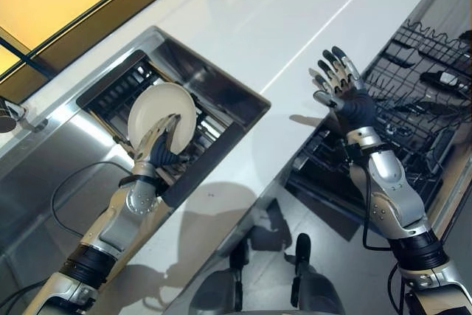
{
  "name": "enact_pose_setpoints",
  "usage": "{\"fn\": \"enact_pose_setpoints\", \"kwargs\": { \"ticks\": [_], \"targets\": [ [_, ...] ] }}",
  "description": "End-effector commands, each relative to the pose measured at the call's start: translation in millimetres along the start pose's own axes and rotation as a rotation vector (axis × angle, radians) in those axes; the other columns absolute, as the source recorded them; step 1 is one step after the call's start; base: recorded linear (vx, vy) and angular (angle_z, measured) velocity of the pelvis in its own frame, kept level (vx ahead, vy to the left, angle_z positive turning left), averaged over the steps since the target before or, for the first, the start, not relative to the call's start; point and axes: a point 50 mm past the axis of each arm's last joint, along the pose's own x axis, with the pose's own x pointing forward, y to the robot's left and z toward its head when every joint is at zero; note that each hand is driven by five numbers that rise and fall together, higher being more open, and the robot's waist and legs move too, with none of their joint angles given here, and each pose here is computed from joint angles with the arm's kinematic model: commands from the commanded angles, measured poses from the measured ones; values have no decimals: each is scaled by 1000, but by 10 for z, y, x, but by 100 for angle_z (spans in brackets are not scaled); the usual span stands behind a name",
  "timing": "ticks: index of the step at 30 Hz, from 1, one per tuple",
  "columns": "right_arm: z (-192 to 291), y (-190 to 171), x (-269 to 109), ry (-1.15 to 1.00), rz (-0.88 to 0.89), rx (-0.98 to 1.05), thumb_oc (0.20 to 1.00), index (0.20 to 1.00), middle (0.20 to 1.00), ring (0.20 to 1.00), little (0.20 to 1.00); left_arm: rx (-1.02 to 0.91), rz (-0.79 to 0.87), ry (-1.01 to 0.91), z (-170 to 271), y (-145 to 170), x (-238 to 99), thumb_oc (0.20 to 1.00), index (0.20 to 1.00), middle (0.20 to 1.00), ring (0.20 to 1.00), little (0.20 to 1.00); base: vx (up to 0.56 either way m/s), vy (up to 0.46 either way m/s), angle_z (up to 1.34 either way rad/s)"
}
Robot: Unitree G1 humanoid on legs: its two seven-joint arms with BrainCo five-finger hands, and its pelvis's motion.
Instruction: Pick up plates and place into dishwasher.
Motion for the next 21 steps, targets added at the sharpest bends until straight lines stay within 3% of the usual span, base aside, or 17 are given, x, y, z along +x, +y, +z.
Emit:
{"fn": "enact_pose_setpoints", "kwargs": {
  "ticks": [1, 14, 21],
  "targets": [
    [-412, -128, -199, 218, -90, 10, 1000, 1000, 1000, 1000, 1000, 63, 44, -58, 130, -76, 110, 1000, 1000, 1000, 1000, 1000, -33, 18, -3],
    [-384, 102, 43, 165, -54, 41, 1000, 1000, 1000, 1000, 1000, 216, 283, -82, 255, -98, 398, 1000, 1000, 1000, 1000, 1000, -23, -29, -2],
    [-415, 241, 101, 164, -37, 55, 1000, 1000, 1000, 1000, 1000, 243, 421, 13, 210, -193, 436, 1000, 1000, 1000, 1000, 1000, 16, -10, -11]
  ]
}}
